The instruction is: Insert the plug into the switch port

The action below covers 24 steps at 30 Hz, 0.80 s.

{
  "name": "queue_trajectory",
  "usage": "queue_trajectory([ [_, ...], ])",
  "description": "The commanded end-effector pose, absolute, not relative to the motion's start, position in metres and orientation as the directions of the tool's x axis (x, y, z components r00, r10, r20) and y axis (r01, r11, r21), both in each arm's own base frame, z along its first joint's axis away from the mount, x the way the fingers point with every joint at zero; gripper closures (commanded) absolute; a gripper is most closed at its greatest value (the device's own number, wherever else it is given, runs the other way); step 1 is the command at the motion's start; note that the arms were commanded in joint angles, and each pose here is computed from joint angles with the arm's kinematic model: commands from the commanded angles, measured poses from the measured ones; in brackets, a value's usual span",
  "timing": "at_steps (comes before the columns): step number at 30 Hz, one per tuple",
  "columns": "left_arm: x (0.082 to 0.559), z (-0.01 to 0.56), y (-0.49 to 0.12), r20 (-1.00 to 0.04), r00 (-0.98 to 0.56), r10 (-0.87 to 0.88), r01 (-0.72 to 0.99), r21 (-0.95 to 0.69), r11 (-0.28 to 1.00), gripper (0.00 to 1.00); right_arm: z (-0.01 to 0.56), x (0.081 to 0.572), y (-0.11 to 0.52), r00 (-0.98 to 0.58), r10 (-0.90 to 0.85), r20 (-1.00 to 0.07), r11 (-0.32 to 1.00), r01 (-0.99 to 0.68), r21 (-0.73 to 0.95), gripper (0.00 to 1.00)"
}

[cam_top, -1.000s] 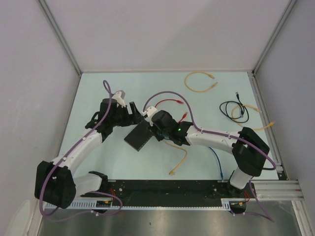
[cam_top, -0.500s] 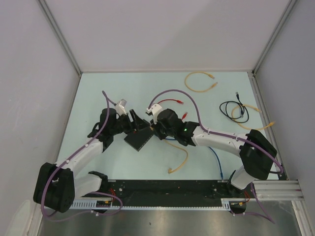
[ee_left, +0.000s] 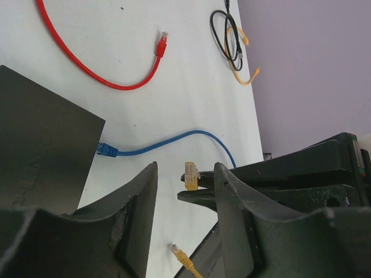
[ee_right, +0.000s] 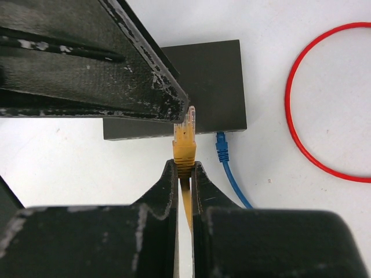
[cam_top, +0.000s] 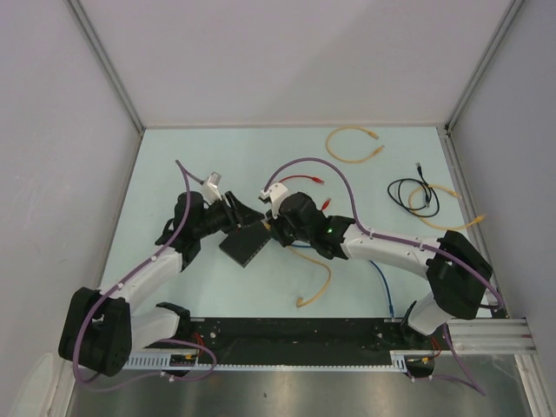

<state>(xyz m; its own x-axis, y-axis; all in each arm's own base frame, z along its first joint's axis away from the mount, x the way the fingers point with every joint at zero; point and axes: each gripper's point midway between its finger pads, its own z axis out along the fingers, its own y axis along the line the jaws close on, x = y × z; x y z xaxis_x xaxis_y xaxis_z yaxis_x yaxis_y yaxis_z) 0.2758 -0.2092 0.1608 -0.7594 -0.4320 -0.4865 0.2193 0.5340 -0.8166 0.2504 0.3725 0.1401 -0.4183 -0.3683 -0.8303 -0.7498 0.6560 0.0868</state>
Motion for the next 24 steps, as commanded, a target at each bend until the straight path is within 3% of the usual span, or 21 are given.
queue_trajectory([
  [1,0.277,0.174,-0.22,-0.491,-0.758,-0.429,0.26,-0.831,0.491,0.53,0.166,0.251,0.38,-0.384,-0.302,-0.873,0.644,-0.757,0.11,1.0],
  [7,0.277,0.17,-0.225,-0.484,-0.768,-0.419,0.255,-0.832,0.494,0.65,0.168,0.249,0.382,-0.38,-0.294,-0.877,0.639,-0.761,0.116,1.0],
  [12,0.275,0.171,-0.227,-0.479,-0.771,-0.419,0.258,-0.837,0.482,0.98,0.169,0.248,0.382,-0.384,-0.285,-0.878,0.638,-0.76,0.125,1.0],
  [15,0.272,0.17,-0.227,-0.461,-0.775,-0.431,0.243,-0.848,0.471,1.0,0.179,0.245,0.381,-0.375,-0.23,-0.898,0.628,-0.762,0.157,0.98],
  [18,0.269,0.166,-0.225,-0.42,-0.78,-0.463,0.201,-0.87,0.45,1.0,0.188,0.245,0.373,-0.376,-0.167,-0.912,0.606,-0.768,0.206,0.84],
  [19,0.269,0.164,-0.224,-0.398,-0.782,-0.479,0.175,-0.879,0.444,1.0,0.195,0.246,0.373,-0.365,-0.135,-0.921,0.599,-0.771,0.218,0.75],
  [24,0.265,0.164,-0.226,-0.328,-0.79,-0.518,0.122,-0.912,0.39,1.0,0.197,0.243,0.364,-0.349,-0.113,-0.93,0.58,-0.783,0.224,0.58],
])
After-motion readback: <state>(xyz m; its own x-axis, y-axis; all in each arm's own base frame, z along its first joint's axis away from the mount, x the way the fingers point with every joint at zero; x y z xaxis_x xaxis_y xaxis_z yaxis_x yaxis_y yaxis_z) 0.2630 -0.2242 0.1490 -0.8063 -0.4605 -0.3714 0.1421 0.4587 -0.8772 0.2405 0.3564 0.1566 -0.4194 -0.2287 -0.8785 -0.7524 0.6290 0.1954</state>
